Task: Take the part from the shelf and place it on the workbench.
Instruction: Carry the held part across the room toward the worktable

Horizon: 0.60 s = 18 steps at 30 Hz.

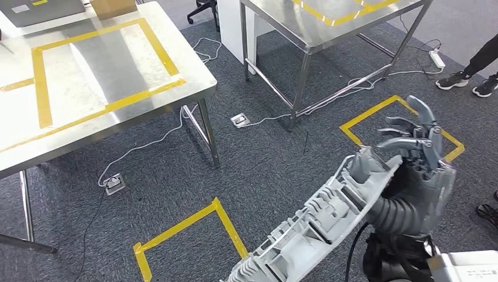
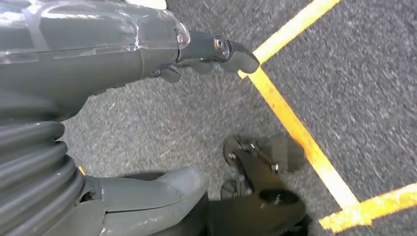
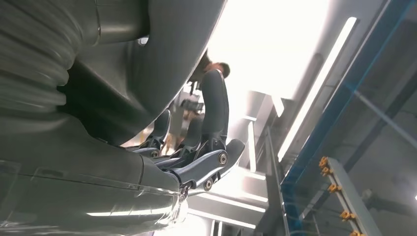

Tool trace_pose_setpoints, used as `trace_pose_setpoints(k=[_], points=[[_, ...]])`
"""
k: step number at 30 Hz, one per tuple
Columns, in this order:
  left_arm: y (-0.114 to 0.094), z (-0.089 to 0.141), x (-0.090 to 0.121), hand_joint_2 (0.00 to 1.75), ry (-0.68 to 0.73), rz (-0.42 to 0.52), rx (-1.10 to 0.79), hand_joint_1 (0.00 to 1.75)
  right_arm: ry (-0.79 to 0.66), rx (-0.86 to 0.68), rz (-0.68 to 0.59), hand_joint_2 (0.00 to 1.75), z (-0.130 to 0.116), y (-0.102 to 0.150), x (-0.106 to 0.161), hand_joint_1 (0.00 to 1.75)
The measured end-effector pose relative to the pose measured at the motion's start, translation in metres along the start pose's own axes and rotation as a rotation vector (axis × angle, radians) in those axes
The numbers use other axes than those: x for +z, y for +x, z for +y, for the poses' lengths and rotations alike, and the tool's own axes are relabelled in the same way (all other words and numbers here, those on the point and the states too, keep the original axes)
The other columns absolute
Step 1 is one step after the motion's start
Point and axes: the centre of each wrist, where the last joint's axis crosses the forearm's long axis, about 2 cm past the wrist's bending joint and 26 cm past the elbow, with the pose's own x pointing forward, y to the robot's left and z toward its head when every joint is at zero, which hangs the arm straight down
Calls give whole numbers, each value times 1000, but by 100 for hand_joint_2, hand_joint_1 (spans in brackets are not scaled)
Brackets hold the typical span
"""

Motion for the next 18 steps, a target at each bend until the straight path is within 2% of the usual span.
trace_pose_setpoints(k=[7,18], points=[[0,4,-1,175,-4,-13,-12,0,7,-50,4,175,23,-11,1,175],[0,17,-3,175,34,-51,-20,0,8,-40,32,175,25,-11,4,175]])
